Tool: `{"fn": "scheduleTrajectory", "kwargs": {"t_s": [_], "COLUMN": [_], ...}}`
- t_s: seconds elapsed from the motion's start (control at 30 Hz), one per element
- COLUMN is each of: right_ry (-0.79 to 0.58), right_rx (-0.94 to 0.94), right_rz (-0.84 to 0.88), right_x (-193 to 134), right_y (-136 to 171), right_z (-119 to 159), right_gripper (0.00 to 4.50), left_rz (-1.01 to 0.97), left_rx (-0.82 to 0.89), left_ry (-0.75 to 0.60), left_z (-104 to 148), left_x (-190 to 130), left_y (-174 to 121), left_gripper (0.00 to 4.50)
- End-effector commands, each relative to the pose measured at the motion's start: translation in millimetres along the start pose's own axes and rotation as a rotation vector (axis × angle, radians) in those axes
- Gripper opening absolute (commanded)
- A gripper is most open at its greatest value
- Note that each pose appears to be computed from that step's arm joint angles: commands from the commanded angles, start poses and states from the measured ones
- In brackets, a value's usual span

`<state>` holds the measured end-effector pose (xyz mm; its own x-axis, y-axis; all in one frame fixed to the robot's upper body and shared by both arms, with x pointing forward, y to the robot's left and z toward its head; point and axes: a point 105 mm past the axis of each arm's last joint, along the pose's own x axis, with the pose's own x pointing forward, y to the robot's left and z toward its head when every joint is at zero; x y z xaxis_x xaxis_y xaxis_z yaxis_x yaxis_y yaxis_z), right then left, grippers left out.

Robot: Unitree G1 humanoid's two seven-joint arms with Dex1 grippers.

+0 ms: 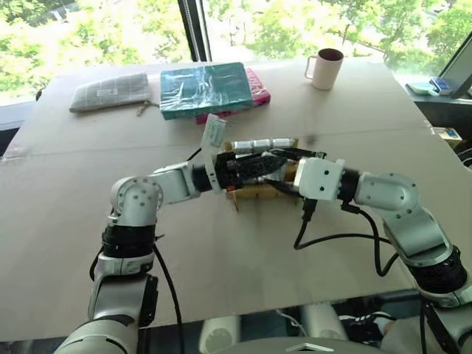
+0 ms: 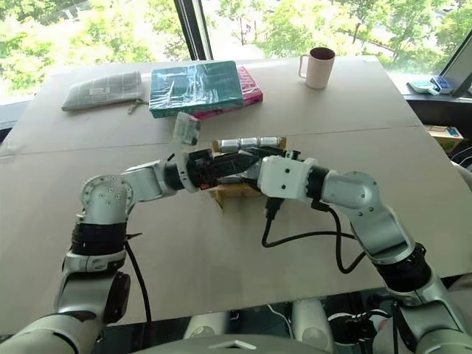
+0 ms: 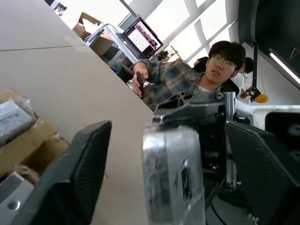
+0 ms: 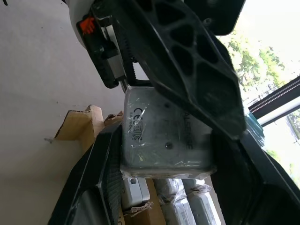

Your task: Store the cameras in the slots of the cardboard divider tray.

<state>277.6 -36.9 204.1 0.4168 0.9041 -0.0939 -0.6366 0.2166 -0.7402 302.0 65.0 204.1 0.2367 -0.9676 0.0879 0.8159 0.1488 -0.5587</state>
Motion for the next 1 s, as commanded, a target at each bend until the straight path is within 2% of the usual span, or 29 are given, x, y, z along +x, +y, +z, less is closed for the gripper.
{"fn": "scheduleTrajectory", "kwargs": {"t_s": [0.03,0.1,0.2,0.73,0.77,0.87,1.0], "right_ry": [-0.042,-0.038,-0.025,-0.015,-0.017,-0.023,-0.023], "right_rx": [-0.041,-0.017,-0.016,-0.058,-0.060,-0.067,-0.072], "right_rz": [-0.015,-0.005,-0.014,-0.077,-0.078,-0.082,-0.084], "right_x": [-2,-3,-6,-10,-10,-10,-10], "right_y": [-7,-6,-8,-17,-17,-18,-19], "right_z": [14,12,10,10,11,12,13], "right_gripper": [2.01,2.01,2.01,2.01,2.01,2.01,2.01], "left_rz": [-0.032,-0.036,-0.032,-0.018,-0.020,-0.013,-0.002], "left_rx": [0.033,0.032,0.032,0.061,0.058,0.063,0.058], "left_ry": [-0.009,-0.007,0.000,0.067,0.070,0.077,0.079], "left_z": [9,10,11,5,4,4,4], "left_x": [6,8,8,2,2,3,2], "left_y": [-13,-15,-16,-17,-17,-17,-15], "left_gripper": [2.23,1.58,1.42,1.40,2.40,3.64,3.64]}}
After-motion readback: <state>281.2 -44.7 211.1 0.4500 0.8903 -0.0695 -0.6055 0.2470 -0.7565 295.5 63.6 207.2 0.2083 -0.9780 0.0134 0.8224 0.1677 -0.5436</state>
